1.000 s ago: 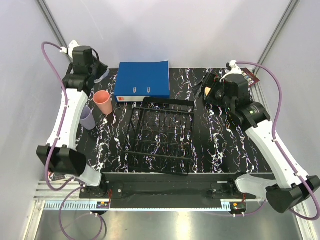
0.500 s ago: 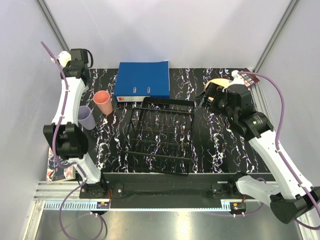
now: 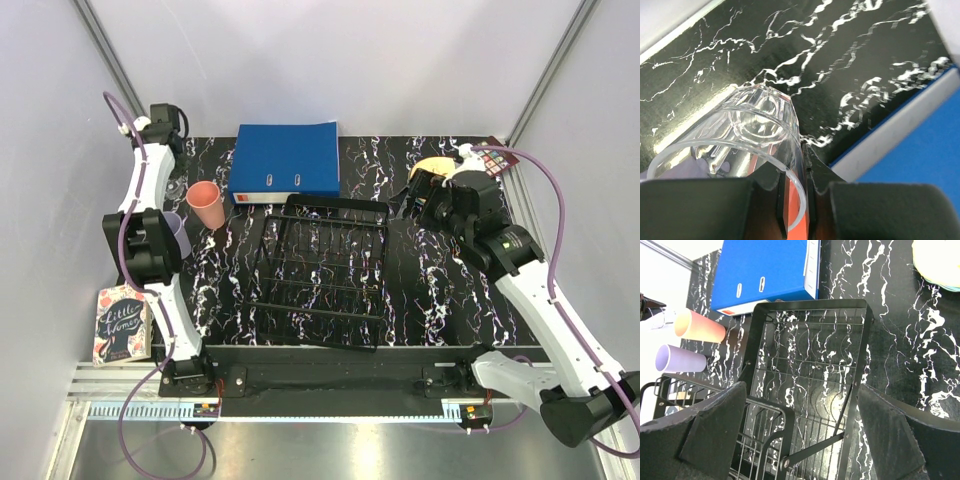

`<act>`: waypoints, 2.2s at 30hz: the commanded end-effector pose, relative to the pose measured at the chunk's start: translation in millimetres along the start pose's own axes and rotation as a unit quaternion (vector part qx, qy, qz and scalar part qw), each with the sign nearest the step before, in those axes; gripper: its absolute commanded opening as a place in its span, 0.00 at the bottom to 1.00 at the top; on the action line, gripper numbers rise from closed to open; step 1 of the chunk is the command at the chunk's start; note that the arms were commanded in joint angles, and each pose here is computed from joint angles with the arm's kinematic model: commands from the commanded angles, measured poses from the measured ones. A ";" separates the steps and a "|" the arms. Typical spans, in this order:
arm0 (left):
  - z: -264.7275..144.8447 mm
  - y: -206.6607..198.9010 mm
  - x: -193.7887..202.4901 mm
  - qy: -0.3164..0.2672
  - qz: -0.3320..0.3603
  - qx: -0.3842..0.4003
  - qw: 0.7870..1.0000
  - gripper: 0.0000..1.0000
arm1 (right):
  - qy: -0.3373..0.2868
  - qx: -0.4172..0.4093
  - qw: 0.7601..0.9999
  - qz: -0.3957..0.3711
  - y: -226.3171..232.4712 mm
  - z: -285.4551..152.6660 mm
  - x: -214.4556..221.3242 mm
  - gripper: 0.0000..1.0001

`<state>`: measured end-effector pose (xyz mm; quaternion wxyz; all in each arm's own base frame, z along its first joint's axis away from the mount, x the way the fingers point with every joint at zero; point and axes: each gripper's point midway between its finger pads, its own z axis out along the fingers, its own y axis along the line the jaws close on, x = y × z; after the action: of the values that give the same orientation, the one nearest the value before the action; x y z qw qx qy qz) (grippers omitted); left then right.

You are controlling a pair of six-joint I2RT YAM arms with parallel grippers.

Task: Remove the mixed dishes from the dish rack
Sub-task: Place the cup at the center of the board, then reset both arms

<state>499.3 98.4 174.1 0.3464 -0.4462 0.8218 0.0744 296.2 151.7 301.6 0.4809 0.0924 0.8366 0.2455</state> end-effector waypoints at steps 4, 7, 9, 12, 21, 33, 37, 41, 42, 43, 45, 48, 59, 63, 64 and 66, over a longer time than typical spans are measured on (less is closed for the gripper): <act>25.7 4.3 -1.7 0.019 -0.021 0.007 1.000 0.00 | 0.004 0.018 1.000 -0.012 -5.1 14.6 0.7 1.00; 38.8 8.6 9.2 0.035 -0.023 0.001 0.999 0.00 | 0.010 0.021 1.000 -0.013 -4.9 21.3 1.1 1.00; 46.6 11.1 14.0 0.042 -0.024 -0.002 0.999 0.00 | 0.016 0.022 1.000 -0.014 -4.5 25.9 3.5 1.00; 55.9 9.2 20.2 0.054 -0.027 0.005 0.998 0.00 | 0.023 0.020 0.999 -0.011 -3.5 30.7 5.9 1.00; 73.8 15.1 35.2 0.074 -0.027 -0.006 0.997 0.20 | 0.033 0.021 0.999 -0.012 -1.4 39.8 7.2 1.00; 65.5 18.2 16.5 0.059 -0.064 -0.003 0.996 0.60 | 0.036 0.024 0.999 -0.011 -1.5 46.7 7.4 1.00; 36.0 -0.6 -19.0 0.025 -0.109 0.031 0.993 0.72 | 0.035 0.021 0.999 -0.010 0.9 46.9 5.5 1.00; -14.6 -39.4 -69.8 -0.020 -0.161 0.107 0.981 0.91 | 0.034 0.020 0.999 -0.015 3.9 49.0 4.8 1.00; -31.1 -46.2 -83.1 -0.038 -0.165 0.123 0.978 0.99 | 0.030 0.019 0.999 -0.016 5.5 48.9 2.0 1.00; -48.2 -56.5 -90.3 -0.049 -0.169 0.140 0.974 0.99 | 0.029 0.018 0.999 -0.018 6.8 48.8 1.1 1.00; -87.3 -71.8 -111.1 -0.077 -0.179 0.178 0.965 0.99 | 0.023 0.017 0.999 -0.018 9.2 47.9 -3.3 1.00; -149.8 -88.9 -114.8 -0.093 -0.175 0.227 0.954 0.99 | 0.019 0.017 0.999 -0.021 11.1 48.0 -7.7 1.00; -345.9 -130.8 10.9 -0.105 -0.005 0.357 0.928 0.99 | 0.015 0.029 0.998 -0.045 12.6 45.6 -12.5 0.99; -375.2 -101.3 60.7 -0.129 0.082 0.370 0.916 0.99 | 0.009 0.038 0.998 -0.055 10.1 39.9 -14.2 1.00; -378.5 -96.6 66.9 -0.133 0.086 0.377 0.913 0.99 | 0.008 0.041 0.998 -0.057 8.7 39.6 -14.3 1.00; -380.9 -72.5 87.1 -0.126 0.105 0.381 0.910 0.99 | 0.005 0.048 0.997 -0.060 6.2 39.3 -15.4 1.00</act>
<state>370.5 -193.4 412.8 0.5375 -0.1953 0.7969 -0.1944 335.3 171.6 277.3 0.4530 0.0660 0.8676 0.1941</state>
